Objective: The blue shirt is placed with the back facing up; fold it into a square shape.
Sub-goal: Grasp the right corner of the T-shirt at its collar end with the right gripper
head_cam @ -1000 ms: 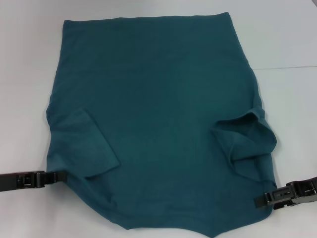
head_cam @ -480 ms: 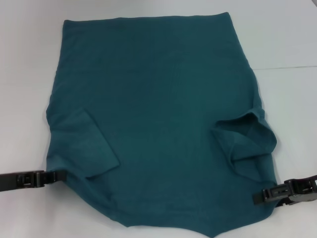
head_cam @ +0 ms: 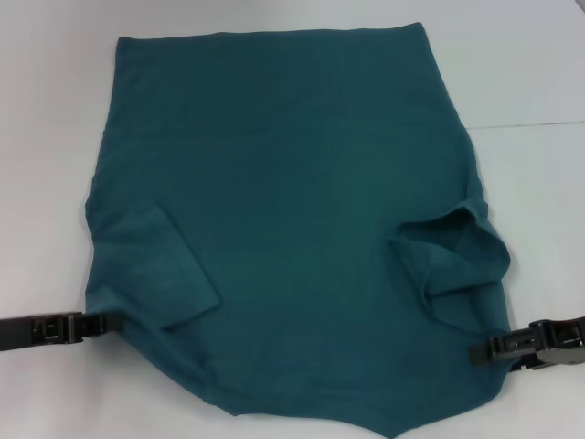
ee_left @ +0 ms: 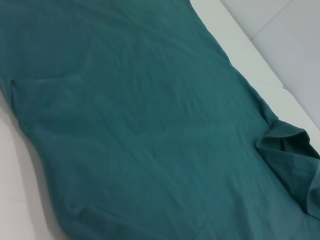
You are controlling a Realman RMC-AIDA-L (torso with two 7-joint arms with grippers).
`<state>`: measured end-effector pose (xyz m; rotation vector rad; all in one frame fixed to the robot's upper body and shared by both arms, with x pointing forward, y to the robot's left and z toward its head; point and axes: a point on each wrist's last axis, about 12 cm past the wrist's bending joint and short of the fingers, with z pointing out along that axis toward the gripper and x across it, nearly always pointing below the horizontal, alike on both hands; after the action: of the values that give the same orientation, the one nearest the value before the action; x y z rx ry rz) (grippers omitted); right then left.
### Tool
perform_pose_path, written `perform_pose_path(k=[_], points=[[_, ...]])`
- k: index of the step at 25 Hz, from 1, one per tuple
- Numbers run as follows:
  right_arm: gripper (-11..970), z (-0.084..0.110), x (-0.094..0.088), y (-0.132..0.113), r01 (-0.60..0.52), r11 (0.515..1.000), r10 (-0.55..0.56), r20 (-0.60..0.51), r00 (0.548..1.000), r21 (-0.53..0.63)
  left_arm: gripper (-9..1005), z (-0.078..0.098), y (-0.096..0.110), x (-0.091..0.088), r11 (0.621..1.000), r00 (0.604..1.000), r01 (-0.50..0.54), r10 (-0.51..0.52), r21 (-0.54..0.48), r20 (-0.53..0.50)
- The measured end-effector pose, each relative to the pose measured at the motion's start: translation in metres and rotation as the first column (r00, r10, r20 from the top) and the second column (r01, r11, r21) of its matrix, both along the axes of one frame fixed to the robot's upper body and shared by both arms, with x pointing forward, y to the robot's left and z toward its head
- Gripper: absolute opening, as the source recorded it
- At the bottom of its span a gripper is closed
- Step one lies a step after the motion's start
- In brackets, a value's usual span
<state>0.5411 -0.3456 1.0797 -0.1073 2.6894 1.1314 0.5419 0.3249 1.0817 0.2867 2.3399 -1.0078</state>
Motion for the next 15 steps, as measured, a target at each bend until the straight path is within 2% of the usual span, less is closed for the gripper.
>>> perform_pose_path(k=[15], points=[[851,0.0044,-0.0033,-0.0065,0.059,0.996,-0.06,0.014,0.998,0.074,12,-0.0011,0.0005,0.0007,1.0,1.0,-0.003,0.003,0.006,0.006]])
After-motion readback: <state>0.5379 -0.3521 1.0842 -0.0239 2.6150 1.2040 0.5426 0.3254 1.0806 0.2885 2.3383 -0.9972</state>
